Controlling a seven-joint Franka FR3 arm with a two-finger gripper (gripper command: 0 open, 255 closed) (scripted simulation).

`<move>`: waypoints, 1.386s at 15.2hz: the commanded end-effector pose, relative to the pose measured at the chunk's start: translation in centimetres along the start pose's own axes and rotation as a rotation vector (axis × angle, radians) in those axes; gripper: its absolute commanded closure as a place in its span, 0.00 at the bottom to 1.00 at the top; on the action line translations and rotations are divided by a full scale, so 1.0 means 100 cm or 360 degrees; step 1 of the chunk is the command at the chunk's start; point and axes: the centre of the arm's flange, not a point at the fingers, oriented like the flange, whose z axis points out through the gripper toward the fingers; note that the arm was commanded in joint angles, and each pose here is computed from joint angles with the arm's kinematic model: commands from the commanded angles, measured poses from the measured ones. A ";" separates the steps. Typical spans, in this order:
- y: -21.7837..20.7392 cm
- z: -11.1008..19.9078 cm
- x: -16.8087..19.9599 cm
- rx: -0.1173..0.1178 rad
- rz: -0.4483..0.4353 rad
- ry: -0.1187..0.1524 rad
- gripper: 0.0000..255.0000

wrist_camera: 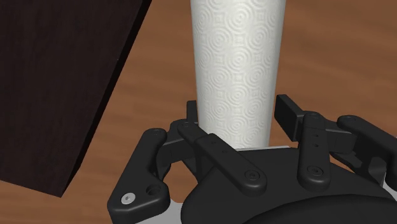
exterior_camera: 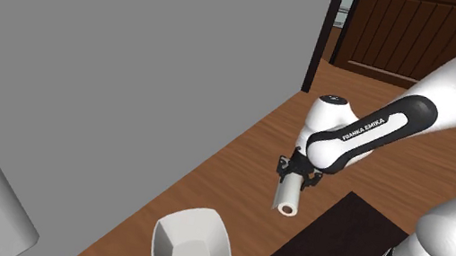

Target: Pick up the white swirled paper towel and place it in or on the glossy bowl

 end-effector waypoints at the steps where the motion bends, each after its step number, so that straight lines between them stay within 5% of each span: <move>1: 0.001 -0.011 0.000 0.0000 0.0000 -0.0001 1.00; 10: -0.001 -0.055 0.000 0.0000 0.0000 -0.0001 1.00; 21: -0.092 -0.059 -0.113 0.0000 0.0000 -0.0001 1.00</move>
